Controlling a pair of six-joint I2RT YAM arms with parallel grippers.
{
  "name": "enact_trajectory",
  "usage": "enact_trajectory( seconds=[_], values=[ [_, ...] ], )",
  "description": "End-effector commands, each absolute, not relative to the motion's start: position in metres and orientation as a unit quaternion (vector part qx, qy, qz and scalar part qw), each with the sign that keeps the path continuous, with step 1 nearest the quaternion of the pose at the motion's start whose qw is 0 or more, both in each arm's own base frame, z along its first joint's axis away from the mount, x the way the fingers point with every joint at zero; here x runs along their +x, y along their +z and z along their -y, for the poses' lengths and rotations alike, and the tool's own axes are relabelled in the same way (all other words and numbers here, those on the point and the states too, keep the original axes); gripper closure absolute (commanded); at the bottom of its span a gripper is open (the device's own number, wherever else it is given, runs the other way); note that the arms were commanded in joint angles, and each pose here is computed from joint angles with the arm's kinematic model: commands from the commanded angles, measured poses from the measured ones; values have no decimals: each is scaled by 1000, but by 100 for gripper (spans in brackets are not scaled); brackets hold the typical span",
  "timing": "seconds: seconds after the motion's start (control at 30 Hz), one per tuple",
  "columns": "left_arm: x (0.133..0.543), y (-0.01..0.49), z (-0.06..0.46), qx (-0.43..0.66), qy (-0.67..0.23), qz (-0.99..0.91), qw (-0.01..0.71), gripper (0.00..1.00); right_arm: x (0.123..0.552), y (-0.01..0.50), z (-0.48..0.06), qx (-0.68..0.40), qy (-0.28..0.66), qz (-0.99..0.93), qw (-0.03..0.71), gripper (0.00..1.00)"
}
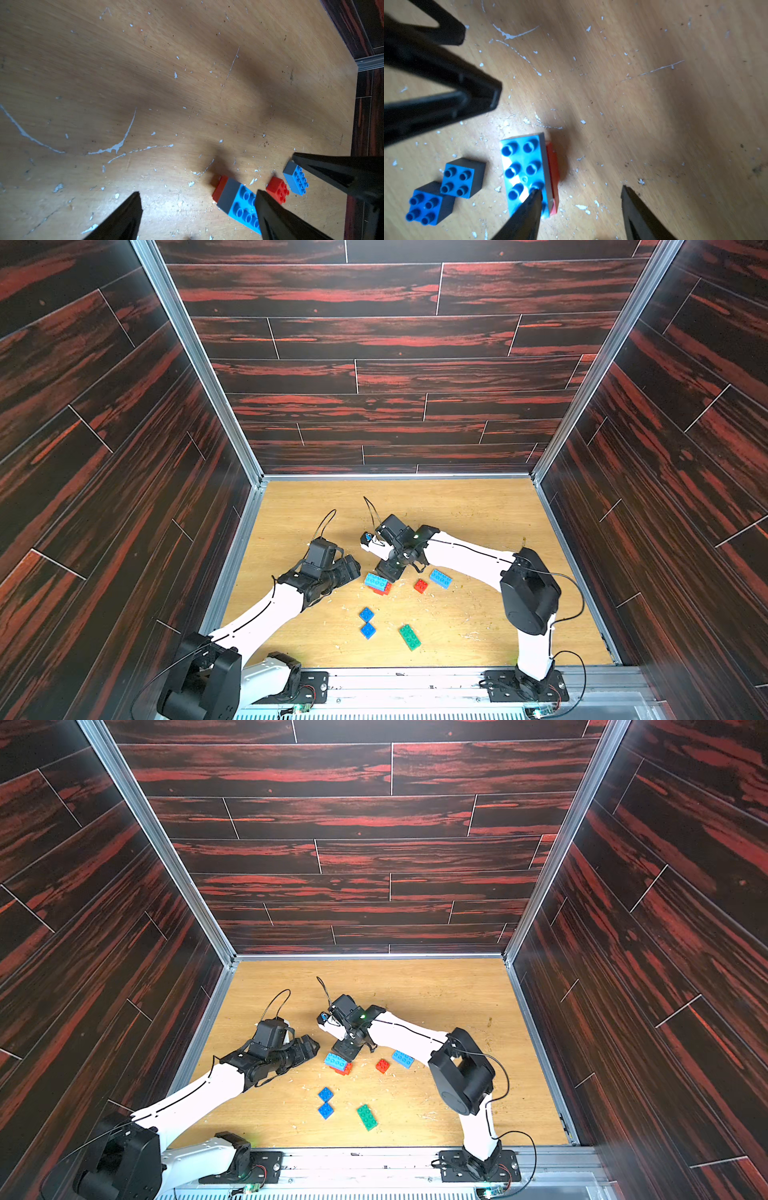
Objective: Assemble a heart with lego
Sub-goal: Assemble the lego brick with the lego brick.
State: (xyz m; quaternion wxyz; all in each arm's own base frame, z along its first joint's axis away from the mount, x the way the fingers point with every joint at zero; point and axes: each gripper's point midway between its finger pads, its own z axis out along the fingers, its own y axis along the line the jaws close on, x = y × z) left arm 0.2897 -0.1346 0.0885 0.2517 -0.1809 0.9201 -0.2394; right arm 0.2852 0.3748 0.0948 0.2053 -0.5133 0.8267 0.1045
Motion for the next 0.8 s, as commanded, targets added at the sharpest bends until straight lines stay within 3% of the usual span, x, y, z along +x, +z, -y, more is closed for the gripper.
enact_trajectory(
  seconds=[0.0, 0.77],
  values=[
    [292, 100, 134, -175, -244, -916, 267, 11, 279, 111, -379, -518, 121, -818, 221, 35],
    [287, 93, 136, -171, -248, -919, 255, 14, 266, 77, -379, -512, 104, -832, 187, 37]
  ],
)
